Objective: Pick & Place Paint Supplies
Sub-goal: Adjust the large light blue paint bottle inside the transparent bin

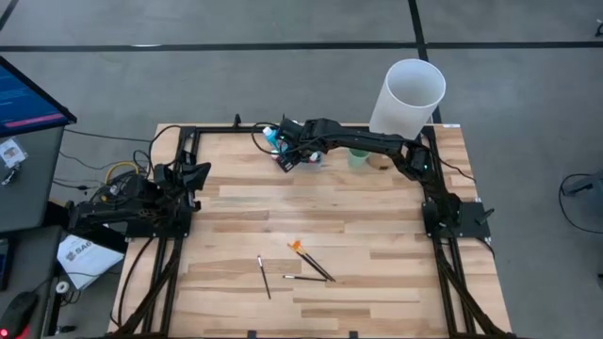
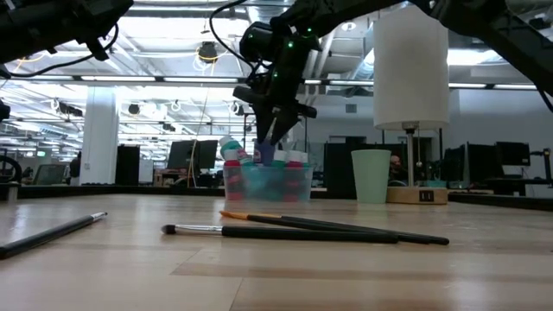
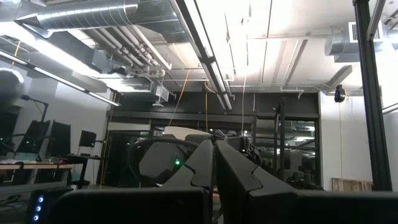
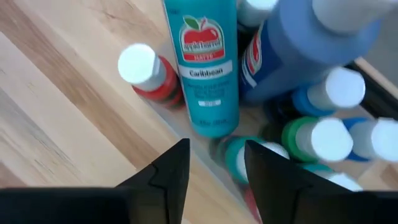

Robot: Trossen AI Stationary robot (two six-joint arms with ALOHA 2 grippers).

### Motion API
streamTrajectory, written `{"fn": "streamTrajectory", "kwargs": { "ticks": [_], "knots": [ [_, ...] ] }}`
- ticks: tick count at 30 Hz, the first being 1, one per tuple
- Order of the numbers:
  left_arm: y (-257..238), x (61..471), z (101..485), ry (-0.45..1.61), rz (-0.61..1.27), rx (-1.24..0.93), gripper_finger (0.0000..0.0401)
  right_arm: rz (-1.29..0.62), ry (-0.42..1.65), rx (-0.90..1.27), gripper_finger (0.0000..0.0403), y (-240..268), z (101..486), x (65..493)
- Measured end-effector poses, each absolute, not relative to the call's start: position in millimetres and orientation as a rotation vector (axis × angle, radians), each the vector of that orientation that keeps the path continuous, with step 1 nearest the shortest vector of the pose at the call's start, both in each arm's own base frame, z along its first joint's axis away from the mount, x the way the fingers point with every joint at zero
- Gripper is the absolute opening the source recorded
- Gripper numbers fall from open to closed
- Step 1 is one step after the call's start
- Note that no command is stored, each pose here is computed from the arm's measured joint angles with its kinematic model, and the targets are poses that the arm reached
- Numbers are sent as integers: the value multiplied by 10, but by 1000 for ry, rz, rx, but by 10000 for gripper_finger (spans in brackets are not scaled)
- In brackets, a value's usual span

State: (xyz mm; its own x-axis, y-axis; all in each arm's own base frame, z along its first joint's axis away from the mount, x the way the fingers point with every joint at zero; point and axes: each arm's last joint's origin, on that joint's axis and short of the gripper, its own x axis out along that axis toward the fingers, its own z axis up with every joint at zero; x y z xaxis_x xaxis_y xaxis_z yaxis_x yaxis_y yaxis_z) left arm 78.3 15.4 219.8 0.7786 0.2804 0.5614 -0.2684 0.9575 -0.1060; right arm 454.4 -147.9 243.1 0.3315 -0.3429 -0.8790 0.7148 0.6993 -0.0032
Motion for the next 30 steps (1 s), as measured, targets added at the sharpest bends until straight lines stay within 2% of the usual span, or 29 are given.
{"fn": "streamTrajectory", "kwargs": {
  "ticks": [8,19,30],
  "knots": [
    [154,783,2199,-611,297,-20,2,-668,956,357,160,-1487,2468,4615],
    [154,782,2200,-612,297,-20,2,-551,643,167,250,-1488,2696,4892],
    [154,782,2201,-613,297,-20,2,-563,500,117,257,-1746,2812,4903]
  ]
}}
